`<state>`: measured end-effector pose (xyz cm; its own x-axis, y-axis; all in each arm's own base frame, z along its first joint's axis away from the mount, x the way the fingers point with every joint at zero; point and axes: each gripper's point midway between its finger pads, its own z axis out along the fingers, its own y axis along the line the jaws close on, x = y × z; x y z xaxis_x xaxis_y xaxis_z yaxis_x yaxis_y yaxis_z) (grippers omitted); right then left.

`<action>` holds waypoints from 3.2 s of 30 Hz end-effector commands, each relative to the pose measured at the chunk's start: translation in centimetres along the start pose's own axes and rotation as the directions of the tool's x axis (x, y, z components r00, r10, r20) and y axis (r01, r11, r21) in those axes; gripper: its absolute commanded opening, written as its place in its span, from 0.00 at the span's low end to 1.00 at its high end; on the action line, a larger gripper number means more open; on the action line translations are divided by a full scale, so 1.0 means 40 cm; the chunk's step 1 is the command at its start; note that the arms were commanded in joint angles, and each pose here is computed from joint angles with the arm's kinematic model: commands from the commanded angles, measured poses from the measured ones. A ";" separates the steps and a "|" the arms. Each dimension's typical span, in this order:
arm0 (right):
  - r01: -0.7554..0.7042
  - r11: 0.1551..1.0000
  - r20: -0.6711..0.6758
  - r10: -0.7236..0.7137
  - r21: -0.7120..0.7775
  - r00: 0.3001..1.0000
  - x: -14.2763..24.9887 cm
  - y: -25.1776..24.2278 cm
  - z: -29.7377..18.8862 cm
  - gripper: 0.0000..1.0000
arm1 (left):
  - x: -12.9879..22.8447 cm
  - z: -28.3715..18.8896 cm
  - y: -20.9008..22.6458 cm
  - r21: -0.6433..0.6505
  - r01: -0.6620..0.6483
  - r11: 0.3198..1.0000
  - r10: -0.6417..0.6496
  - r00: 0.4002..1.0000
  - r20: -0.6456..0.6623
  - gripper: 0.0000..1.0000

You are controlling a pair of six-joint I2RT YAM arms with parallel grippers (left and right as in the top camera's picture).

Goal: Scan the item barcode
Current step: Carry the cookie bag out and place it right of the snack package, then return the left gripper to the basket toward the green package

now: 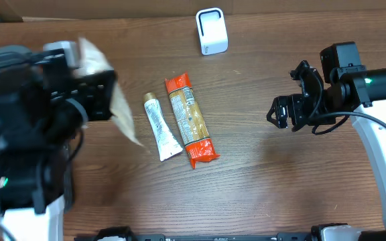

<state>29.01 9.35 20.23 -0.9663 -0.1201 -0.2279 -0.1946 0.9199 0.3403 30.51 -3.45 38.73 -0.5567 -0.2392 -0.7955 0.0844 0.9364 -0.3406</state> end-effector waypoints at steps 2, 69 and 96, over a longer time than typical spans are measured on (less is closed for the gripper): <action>0.011 1.000 0.025 -0.012 0.002 1.000 -0.013 0.008 -0.014 1.00 | 0.109 0.146 -0.055 -0.029 -0.074 0.997 0.066 0.975 -0.212 0.04; -0.480 0.876 0.377 0.433 0.036 0.819 -0.090 -0.248 -0.318 1.00 | 0.157 -0.061 0.747 -0.679 0.717 0.156 -0.721 0.553 0.418 1.00; -0.367 0.930 0.151 0.357 0.038 0.922 -0.043 -0.139 -0.120 1.00 | 0.543 0.300 0.986 -0.765 0.636 0.101 -0.850 0.454 0.265 1.00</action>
<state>31.06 2.25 23.13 -0.9311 0.2893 -0.2220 0.1970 0.9114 0.3614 31.12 25.62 3.79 -0.0946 -0.9663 -0.2394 -0.9792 0.1336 -0.1524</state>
